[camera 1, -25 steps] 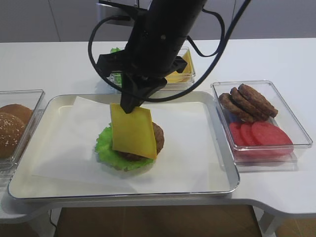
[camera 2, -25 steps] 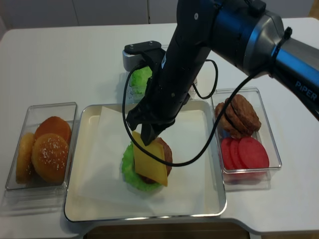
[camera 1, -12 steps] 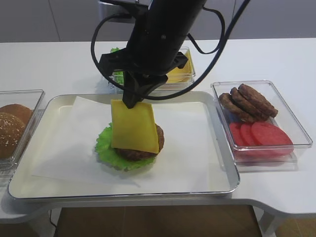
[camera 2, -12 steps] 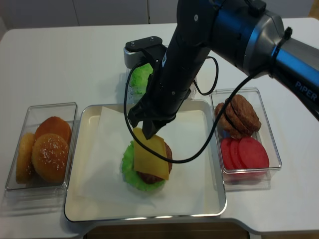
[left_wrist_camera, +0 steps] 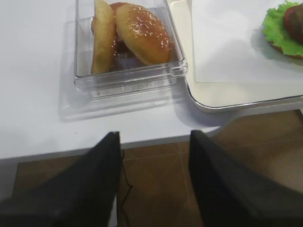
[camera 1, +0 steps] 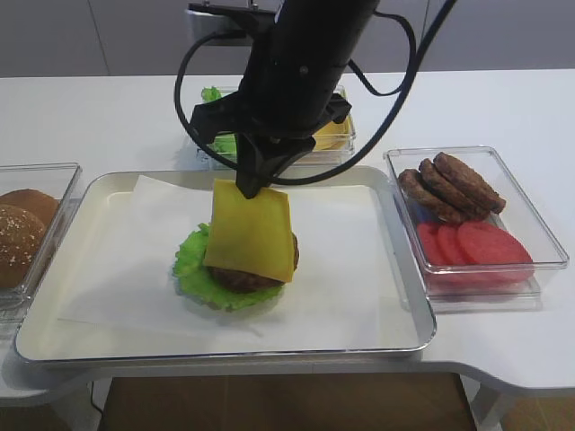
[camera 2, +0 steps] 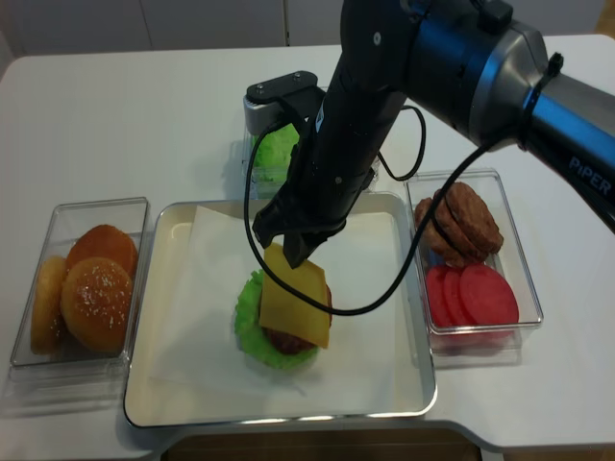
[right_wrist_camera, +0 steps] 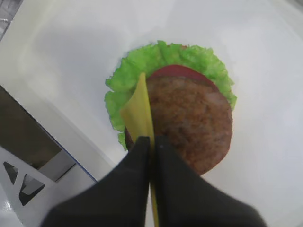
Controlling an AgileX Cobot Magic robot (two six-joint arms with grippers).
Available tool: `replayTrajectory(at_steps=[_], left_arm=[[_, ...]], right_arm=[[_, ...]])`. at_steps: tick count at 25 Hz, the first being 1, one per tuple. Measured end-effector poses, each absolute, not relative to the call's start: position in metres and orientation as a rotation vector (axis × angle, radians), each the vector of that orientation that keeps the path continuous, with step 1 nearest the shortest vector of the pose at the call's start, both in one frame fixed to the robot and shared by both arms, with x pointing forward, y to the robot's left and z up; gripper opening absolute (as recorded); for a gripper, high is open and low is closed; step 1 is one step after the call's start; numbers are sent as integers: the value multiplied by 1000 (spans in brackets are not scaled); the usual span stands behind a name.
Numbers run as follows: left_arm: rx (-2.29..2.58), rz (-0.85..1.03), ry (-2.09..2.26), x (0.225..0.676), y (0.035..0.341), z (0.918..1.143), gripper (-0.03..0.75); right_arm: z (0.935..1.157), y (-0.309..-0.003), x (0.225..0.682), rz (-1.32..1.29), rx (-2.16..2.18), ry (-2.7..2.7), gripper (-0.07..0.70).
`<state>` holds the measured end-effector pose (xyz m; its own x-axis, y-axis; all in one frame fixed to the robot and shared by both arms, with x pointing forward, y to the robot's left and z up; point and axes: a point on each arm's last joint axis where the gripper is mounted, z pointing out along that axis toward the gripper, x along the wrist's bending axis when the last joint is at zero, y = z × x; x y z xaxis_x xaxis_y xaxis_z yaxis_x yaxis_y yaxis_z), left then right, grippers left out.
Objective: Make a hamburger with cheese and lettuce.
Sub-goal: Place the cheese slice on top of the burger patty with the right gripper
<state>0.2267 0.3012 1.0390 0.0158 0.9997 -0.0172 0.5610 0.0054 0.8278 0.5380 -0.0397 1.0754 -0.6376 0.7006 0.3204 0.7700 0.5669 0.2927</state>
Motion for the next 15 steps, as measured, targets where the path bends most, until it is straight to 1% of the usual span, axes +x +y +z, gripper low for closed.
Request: replayTrajectory(at_steps=[15], left_arm=[[1632, 842, 1621, 227, 301, 1039, 352]], right_arm=[[1075, -40, 538, -608, -1248, -2633, 41]])
